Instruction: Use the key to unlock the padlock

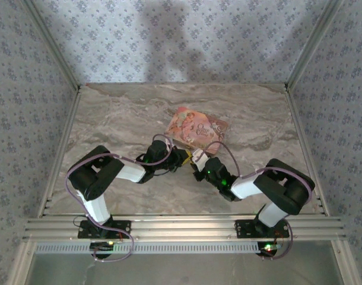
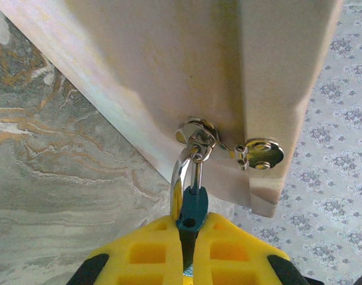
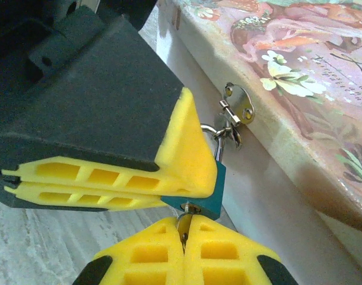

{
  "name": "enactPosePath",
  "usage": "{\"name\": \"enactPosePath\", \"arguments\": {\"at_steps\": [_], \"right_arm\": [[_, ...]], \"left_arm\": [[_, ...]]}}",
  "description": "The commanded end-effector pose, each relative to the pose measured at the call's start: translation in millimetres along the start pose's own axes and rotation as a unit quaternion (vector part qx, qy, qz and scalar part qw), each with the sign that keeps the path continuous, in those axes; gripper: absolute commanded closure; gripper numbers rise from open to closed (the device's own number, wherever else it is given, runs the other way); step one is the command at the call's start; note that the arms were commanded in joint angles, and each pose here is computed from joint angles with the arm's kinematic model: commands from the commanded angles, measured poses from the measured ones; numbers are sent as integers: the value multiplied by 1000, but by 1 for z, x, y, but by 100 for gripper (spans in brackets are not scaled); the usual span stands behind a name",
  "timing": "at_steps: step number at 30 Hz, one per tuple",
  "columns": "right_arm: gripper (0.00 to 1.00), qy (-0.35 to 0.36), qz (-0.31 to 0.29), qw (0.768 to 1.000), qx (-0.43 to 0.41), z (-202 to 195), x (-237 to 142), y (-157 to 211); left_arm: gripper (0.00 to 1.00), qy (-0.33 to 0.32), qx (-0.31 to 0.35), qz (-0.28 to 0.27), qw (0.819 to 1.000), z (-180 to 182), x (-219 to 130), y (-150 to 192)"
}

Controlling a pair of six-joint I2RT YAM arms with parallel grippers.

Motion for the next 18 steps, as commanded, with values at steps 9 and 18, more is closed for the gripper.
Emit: {"name": "enactPosePath", "arguments": {"at_steps": [9, 18], "right_arm": [[100, -3, 11, 998, 57, -3, 2, 11], [100, 2, 22, 997, 71, -5, 0, 21]], "left_arm": [[89, 28, 19, 16, 999, -17, 4, 8], [69, 22, 33, 8, 999, -21, -4, 4]]}}
Point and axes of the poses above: each hand's point on the last joint's axis, 136 mm out from that joint toward the fingers, its own x axis out along the fingers, its own z axis along the line the jaws close on, y = z × x, the point moved 3 cm from there along -x, back along the fingers, and after that the axes turned 13 degrees about x, right-handed, at the moved point
